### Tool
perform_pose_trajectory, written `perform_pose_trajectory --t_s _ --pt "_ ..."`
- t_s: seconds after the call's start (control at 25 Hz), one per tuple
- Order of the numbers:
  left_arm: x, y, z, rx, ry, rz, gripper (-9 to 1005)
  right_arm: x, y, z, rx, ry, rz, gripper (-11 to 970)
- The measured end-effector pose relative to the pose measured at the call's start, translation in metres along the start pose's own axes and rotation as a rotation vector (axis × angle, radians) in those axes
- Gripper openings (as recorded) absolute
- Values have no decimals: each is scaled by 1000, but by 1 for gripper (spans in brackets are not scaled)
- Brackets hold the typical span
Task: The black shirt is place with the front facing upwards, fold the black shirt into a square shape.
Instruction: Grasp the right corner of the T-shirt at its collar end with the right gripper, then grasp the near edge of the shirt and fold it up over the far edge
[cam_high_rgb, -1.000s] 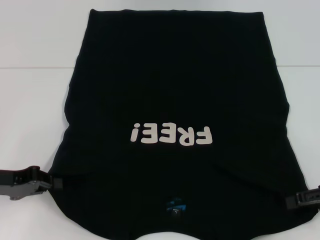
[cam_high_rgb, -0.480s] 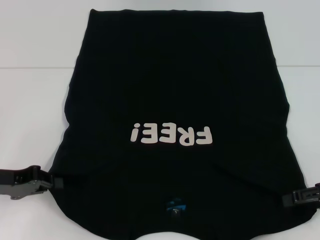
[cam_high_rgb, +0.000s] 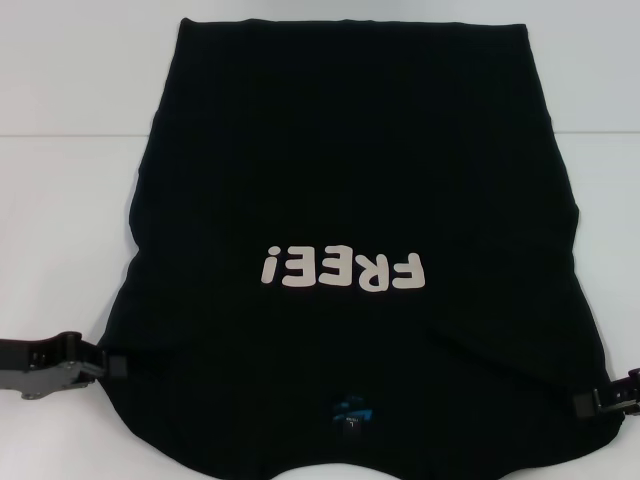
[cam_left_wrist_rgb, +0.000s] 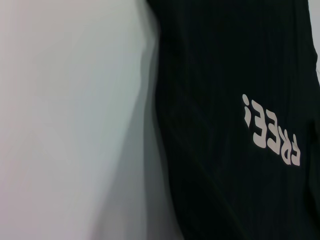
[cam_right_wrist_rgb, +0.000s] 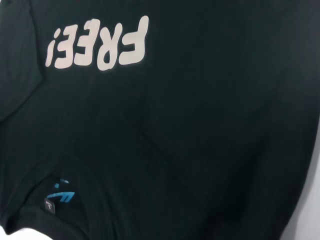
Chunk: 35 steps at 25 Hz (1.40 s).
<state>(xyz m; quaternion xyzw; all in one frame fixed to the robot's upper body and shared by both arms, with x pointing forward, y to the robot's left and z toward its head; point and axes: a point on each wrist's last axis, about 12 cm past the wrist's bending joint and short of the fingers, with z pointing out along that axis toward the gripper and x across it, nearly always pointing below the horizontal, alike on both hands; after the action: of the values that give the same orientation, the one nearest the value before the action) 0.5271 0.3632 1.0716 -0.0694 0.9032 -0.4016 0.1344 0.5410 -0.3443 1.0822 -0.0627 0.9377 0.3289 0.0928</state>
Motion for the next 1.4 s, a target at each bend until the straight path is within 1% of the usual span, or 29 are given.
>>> perform_pose_trajectory --t_s 0.32,0.52,0.76,0.88,1.12,1.28,1.4 --pt "-1 -2 1 4 6 10 32 -2 1 0 10 7 -7 368" --pt "-1 -2 2 4 8 13 32 -3 2 1 14 15 -15 158" --pt "-1 -2 1 7 5 10 32 -5 3 -1 11 20 -26 32" --pt "0 -3 1 15 13 15 32 -6 4 -6 3 32 -43 31" --pt "4 -5 -5 46 54 24 32 -5 6 -25 -37 78 -95 31" --pt "12 -5 -10 64 129 31 33 1 8 -35 -74 129 -140 31" --pt "23 -7 -13 84 224 31 33 8 10 -37 -102 186 -176 31"
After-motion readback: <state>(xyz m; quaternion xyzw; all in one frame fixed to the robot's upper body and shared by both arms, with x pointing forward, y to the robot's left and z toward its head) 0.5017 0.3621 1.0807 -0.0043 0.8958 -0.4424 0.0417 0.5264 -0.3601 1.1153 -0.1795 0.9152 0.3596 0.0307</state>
